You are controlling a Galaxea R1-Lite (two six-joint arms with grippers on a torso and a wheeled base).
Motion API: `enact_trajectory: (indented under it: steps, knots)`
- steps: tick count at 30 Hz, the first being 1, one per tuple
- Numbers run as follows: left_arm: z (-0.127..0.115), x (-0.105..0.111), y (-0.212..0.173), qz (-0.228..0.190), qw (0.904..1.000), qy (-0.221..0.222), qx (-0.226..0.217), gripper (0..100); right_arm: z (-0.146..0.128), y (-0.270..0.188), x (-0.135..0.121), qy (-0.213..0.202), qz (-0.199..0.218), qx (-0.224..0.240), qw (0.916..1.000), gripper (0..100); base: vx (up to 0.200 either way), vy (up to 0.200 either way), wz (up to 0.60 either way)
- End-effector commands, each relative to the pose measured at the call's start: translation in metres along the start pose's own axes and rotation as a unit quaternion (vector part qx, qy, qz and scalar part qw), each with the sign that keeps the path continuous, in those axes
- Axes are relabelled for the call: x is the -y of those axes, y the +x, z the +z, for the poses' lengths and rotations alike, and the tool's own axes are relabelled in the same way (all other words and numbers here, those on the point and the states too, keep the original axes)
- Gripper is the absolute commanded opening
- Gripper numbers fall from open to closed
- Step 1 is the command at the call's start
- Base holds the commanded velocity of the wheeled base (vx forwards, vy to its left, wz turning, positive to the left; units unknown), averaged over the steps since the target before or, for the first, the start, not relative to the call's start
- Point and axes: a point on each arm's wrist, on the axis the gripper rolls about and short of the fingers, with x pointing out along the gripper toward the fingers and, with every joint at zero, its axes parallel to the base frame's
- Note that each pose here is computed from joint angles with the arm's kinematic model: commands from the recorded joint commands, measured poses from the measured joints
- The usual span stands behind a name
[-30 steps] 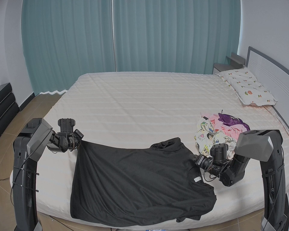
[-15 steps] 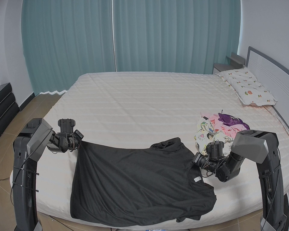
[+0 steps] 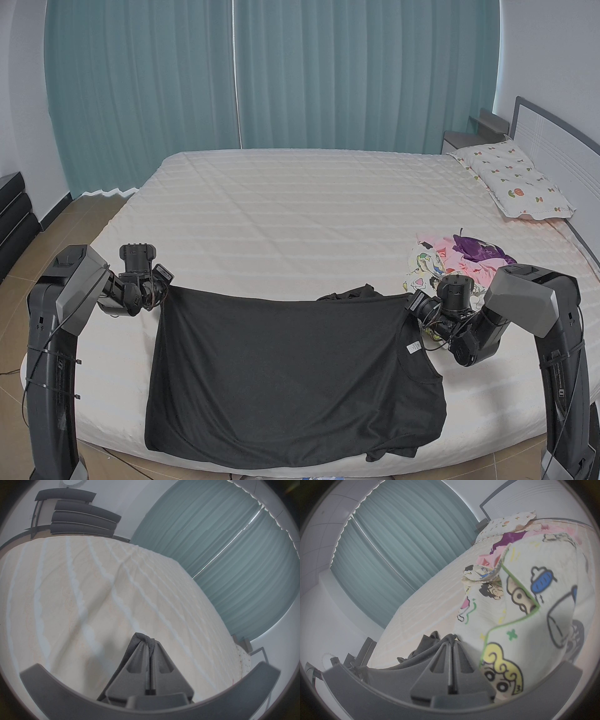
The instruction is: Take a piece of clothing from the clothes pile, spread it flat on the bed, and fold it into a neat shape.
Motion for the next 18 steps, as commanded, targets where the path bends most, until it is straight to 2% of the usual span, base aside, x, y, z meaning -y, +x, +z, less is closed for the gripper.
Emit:
enact_trajectory:
  steps: [1,5,12,13,14,15,18]
  knots:
    - [0.0,0.002,0.0,-0.012,0.9998,-0.006,0.011,0,-0.001,0.013,0.003,0.001,-0.007,0.023,0.9997,0,0.0,0.0,0.0]
    - [-0.003,0.001,0.002,-0.014,0.9998,-0.005,0.01,0,-0.002,0.02,0.006,0.003,-0.021,0.046,0.9987,0,0.0,0.0,0.0]
    - [-0.007,0.004,0.003,-0.017,0.9998,-0.002,0.007,0,-0.005,0.019,0.007,0.001,-0.024,0.043,0.9988,0,0.0,0.0,0.0]
    - [-0.007,0.004,0.003,-0.017,0.9998,-0.002,0.008,0,-0.006,0.019,0.008,0.001,-0.024,0.04,0.9989,100,0.0,0.0,0.0]
    - [-0.009,0.004,0.003,-0.017,0.9998,-0.001,0.007,0,-0.006,0.019,0.008,0.001,-0.024,0.039,0.9989,100,0.0,0.0,0.0]
    - [-0.01,0.005,0.003,-0.017,0.9998,0.0,0.004,100,-0.008,0.018,0.007,-0.001,-0.023,0.037,0.999,100,0.0,0.0,0.0]
    - [-0.014,0.006,0.003,-0.017,0.9999,0.002,0.001,100,-0.012,0.015,0.005,-0.003,-0.019,0.029,0.9994,100,0.0,0.0,0.0]
